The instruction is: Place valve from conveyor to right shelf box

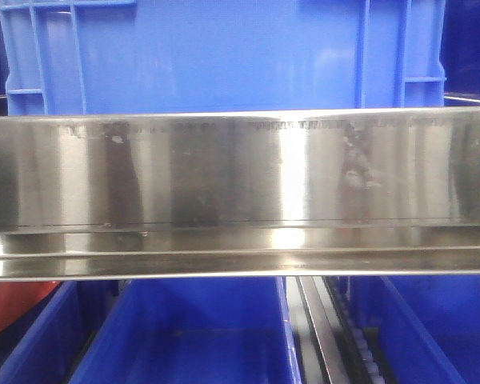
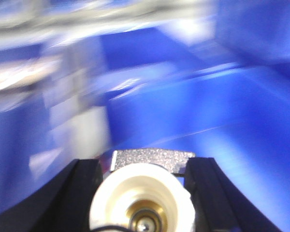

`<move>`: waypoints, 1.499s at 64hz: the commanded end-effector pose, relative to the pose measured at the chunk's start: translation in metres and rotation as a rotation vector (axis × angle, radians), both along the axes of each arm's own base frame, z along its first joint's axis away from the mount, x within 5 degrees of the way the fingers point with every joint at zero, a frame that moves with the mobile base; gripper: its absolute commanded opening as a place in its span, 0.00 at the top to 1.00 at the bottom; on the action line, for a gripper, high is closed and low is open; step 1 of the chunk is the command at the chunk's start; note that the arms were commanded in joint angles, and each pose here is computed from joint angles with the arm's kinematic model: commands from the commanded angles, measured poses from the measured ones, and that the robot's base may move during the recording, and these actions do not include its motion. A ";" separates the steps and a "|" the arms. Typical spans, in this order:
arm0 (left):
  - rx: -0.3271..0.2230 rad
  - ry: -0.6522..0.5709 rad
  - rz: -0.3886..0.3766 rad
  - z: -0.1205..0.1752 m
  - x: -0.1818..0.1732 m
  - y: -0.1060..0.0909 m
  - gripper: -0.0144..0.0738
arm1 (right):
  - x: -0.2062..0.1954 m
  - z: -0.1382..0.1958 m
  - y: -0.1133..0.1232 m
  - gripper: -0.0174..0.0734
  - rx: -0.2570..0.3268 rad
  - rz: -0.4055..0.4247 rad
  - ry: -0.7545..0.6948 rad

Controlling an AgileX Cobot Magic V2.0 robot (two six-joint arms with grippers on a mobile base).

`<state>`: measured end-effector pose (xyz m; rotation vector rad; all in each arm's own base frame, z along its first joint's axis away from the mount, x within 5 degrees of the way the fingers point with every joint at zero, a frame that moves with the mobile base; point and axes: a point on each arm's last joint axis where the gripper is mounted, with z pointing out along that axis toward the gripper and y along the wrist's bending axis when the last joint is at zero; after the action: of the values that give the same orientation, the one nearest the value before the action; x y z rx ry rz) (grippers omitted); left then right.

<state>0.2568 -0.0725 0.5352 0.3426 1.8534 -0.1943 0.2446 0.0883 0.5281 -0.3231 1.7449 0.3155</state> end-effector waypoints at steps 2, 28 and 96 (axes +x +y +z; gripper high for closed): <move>-0.013 -0.038 -0.100 0.003 0.015 -0.034 0.96 | 0.013 0.006 0.022 0.98 0.022 0.055 -0.054; 0.102 0.199 -0.181 -0.080 0.093 -0.099 0.96 | 0.080 -0.081 0.071 0.98 -0.109 0.133 0.317; 0.119 0.230 -0.170 -0.061 0.068 -0.080 0.27 | 0.045 -0.047 0.056 0.54 -0.082 0.145 0.259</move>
<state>0.3403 -0.1642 0.4522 0.6072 2.1234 -0.2429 0.3069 0.1534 0.4579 -0.5031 2.0793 0.4009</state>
